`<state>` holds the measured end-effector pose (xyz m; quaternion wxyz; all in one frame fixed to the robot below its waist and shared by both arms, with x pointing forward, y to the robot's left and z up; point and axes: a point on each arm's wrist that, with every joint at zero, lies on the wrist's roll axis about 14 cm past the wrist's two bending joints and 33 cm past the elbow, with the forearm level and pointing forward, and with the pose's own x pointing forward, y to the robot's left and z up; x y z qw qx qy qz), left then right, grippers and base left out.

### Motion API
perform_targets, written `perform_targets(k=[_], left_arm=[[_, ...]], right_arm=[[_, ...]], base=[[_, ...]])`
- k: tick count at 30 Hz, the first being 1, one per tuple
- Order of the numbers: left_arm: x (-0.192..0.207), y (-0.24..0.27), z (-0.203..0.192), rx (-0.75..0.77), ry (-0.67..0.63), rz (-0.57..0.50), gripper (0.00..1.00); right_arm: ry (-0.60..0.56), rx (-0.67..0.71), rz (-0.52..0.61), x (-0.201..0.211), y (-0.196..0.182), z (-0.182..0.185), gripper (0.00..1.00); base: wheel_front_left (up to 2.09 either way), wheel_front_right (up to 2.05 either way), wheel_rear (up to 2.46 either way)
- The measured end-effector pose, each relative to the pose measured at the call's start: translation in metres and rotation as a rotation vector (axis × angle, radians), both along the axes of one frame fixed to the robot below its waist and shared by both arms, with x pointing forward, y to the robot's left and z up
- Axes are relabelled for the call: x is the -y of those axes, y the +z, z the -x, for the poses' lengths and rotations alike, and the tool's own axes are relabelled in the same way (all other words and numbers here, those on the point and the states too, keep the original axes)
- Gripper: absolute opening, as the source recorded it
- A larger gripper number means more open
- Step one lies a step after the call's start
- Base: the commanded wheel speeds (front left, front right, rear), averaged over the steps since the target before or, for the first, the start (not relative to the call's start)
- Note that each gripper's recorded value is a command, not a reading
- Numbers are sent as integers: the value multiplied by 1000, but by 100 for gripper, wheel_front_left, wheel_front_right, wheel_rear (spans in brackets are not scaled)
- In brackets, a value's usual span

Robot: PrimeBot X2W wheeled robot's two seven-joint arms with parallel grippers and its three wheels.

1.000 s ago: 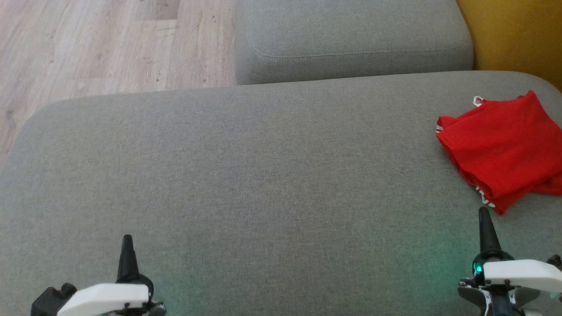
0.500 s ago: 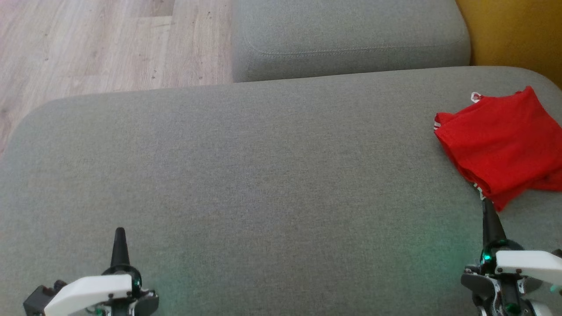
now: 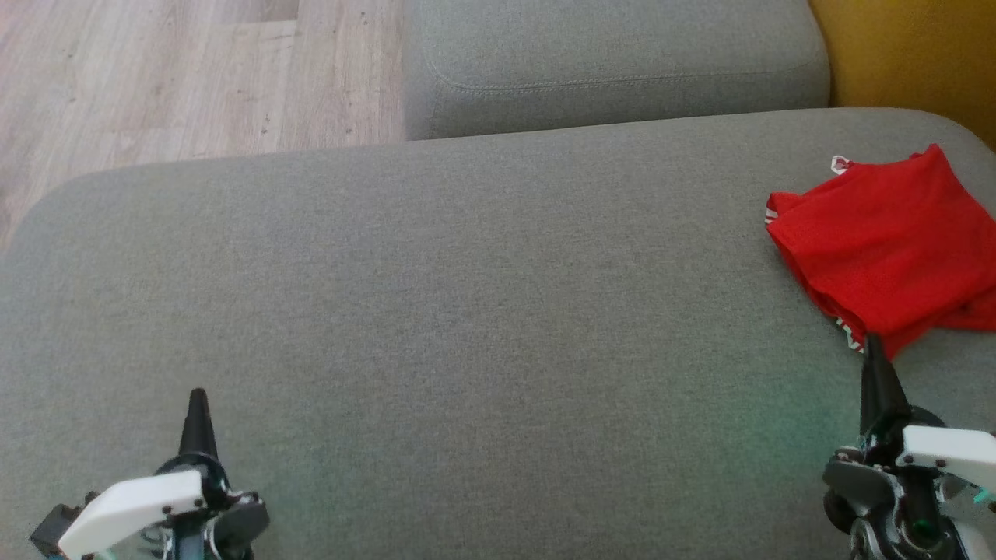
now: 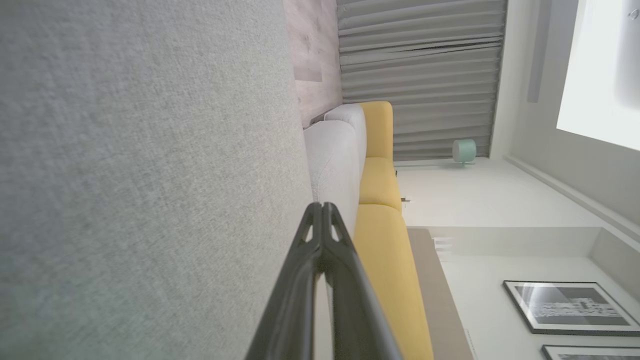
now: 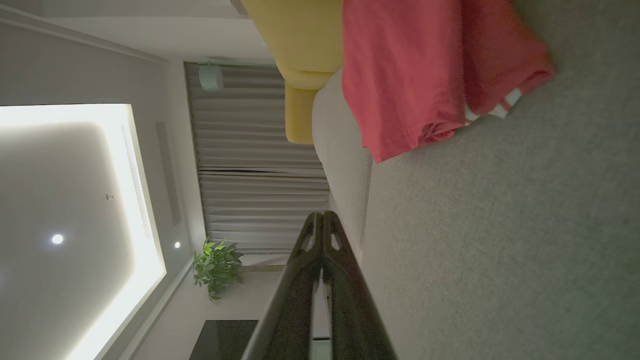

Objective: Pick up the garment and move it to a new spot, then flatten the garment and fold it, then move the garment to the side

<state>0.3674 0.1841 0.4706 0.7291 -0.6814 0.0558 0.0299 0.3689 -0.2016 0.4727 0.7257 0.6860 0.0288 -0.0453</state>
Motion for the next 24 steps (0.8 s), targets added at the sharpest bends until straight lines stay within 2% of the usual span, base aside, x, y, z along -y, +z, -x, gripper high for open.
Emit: perform_targets(k=[6, 24], left_arm=[[-4, 6, -6, 25, 16, 70, 0], [-4, 7, -7, 29, 14, 77, 0]], right_arm=[[-9, 22, -65, 2, 6, -5, 0], [-7, 21, -70, 3, 6, -5, 0]], base=[[0, 0, 0], [0, 0, 0]])
